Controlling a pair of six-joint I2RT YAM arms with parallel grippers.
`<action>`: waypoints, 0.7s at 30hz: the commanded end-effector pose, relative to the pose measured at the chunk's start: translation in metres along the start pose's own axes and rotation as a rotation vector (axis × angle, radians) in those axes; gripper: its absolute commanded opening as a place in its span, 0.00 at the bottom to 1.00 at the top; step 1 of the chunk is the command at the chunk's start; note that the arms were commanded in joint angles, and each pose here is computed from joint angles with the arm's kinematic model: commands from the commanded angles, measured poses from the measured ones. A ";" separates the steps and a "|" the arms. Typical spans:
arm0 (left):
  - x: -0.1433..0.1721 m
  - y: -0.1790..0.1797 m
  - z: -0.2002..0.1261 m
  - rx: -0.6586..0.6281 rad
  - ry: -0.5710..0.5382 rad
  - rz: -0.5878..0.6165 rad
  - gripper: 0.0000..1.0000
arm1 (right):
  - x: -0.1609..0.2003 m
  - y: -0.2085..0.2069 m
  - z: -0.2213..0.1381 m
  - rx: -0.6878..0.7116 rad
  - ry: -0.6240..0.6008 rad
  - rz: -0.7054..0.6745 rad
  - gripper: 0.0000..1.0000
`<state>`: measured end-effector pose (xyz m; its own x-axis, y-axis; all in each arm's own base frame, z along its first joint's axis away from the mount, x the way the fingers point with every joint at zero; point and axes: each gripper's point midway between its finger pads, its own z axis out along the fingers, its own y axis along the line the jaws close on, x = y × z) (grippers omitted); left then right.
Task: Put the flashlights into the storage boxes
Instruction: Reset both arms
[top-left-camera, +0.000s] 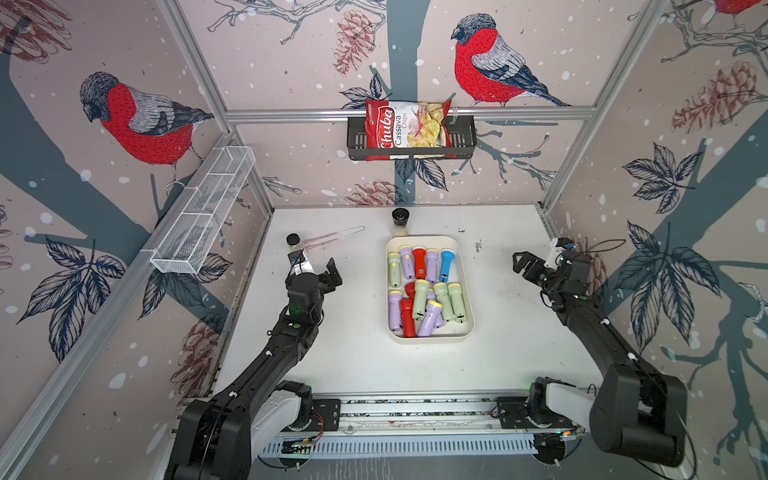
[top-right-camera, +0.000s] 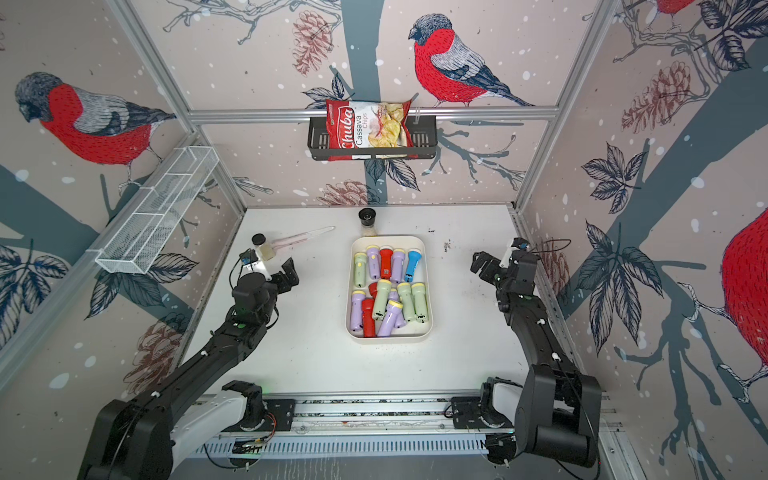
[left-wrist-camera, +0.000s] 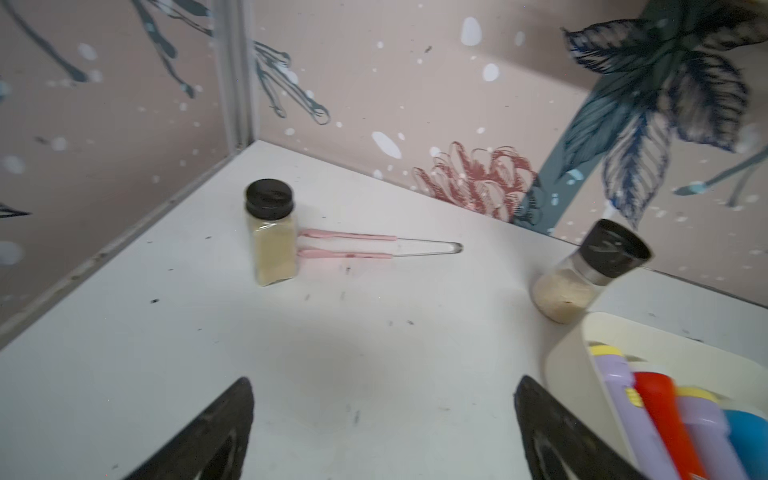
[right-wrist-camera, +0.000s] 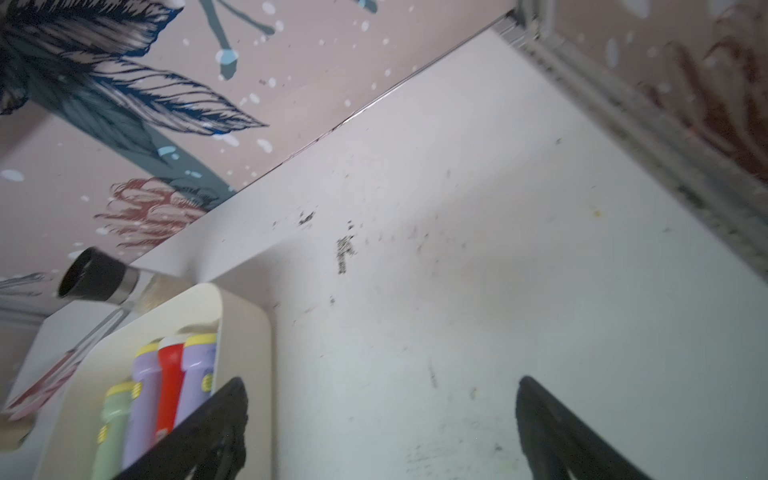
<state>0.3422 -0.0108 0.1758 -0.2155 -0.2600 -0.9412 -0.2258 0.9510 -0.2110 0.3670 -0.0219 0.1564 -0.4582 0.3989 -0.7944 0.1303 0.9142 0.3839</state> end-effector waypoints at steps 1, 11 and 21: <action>-0.012 0.037 -0.004 -0.194 -0.118 0.041 0.97 | -0.033 -0.008 -0.004 0.041 -0.193 -0.097 0.99; 0.013 0.054 0.002 -0.187 -0.211 0.091 0.97 | -0.007 -0.032 -0.004 0.076 -0.342 -0.135 0.99; 0.026 0.059 0.041 -0.107 -0.171 0.126 0.97 | 0.017 -0.016 0.004 0.060 -0.468 -0.263 1.00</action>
<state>0.3466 0.0462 0.1026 -0.1805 -0.0532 -0.9821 -0.3486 0.9372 0.0133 0.3539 -0.0215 0.0986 -0.2178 0.1889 -0.9575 0.0957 0.9805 0.1717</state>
